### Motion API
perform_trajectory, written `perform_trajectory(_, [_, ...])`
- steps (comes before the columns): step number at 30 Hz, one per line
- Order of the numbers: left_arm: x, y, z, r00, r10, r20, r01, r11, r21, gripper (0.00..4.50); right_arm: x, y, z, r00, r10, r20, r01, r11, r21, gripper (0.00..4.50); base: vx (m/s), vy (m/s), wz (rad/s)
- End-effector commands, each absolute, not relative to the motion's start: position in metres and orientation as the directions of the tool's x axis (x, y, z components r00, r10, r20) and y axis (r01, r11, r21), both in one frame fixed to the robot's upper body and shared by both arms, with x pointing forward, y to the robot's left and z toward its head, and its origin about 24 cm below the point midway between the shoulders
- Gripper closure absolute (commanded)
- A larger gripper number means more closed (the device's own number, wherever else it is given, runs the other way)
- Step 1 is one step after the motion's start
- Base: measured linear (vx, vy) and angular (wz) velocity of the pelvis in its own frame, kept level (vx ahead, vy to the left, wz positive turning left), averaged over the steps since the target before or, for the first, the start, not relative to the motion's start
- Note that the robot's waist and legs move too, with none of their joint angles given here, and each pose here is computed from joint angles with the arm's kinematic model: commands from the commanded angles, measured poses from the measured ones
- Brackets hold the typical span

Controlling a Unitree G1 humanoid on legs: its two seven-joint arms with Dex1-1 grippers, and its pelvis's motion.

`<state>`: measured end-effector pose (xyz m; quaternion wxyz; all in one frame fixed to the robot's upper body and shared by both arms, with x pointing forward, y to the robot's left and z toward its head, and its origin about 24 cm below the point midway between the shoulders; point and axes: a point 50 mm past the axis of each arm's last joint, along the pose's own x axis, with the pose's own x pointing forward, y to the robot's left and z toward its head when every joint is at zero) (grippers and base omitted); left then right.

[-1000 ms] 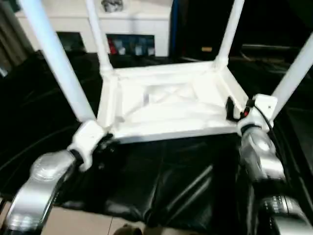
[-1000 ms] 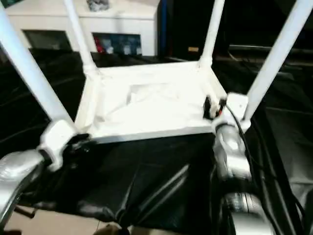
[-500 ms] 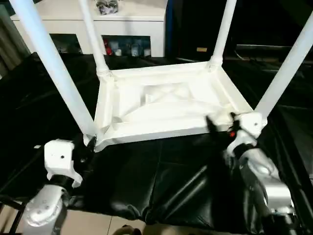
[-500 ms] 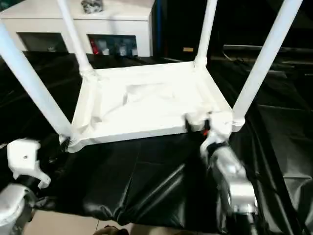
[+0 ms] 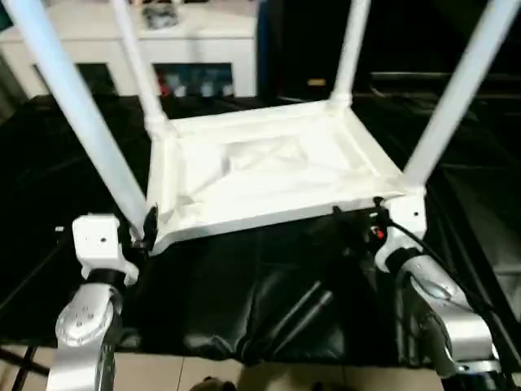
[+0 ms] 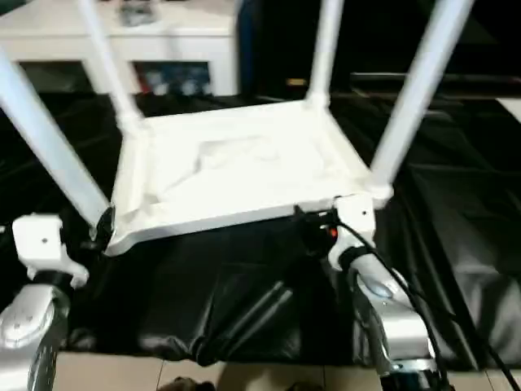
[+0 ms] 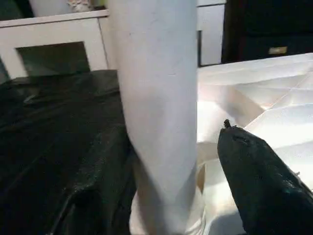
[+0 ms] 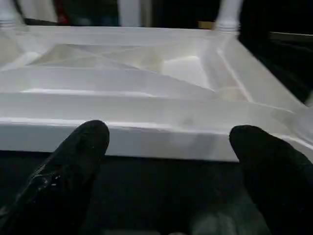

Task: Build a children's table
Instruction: Rotate table base

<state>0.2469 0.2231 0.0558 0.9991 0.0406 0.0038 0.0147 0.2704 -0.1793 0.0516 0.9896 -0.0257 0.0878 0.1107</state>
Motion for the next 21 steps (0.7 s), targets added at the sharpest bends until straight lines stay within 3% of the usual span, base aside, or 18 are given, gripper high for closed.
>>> perform_trajectory(1, [0.255,0.23,0.059,0.999,0.033,-0.006,-0.033,0.996,0.08,0.84,0.269,-0.178,0.051,0.959,0.202,-0.2,-0.212,0.977,-0.031,0.0,0.0,0.0,0.0])
perform_trajectory(6, [0.277,0.234,0.06,0.997,0.058,-0.043,-0.055,0.997,0.056,0.48,0.271,-0.178,0.044,0.945,0.204,-0.255,-0.211,0.978,0.001,0.0,0.0,0.0,0.0])
perform_trajectory(10, [0.288,0.234,0.063,0.998,0.011,-0.056,-0.012,1.0,-0.012,0.48,0.275,-0.176,0.04,0.932,0.221,-0.289,-0.225,0.974,0.021,0.0,0.0,0.0,0.0])
perform_trajectory(14, [0.295,0.231,0.068,0.985,-0.171,-0.02,0.168,0.98,-0.103,0.48,0.287,-0.173,0.035,0.912,0.263,-0.315,-0.269,0.963,0.026,0.0,-0.051,-0.026,0.06])
perform_trajectory(15, [0.293,0.227,0.07,0.95,-0.312,-0.006,0.308,0.94,-0.15,0.48,0.295,-0.173,0.033,0.906,0.269,-0.328,-0.284,0.959,0.003,0.0,0.006,-0.137,0.21])
perform_trajectory(18, [0.287,0.219,0.07,0.842,-0.539,-0.031,0.526,0.831,-0.183,0.48,0.31,-0.176,0.028,0.893,0.282,-0.351,-0.304,0.953,-0.008,0.0,0.066,-0.1,0.08])
perform_trajectory(21, [0.288,0.215,0.069,0.773,-0.631,-0.064,0.611,0.769,-0.187,0.48,0.321,-0.173,0.032,0.88,0.339,-0.333,-0.351,0.936,0.025,0.0,-0.018,-0.063,0.24])
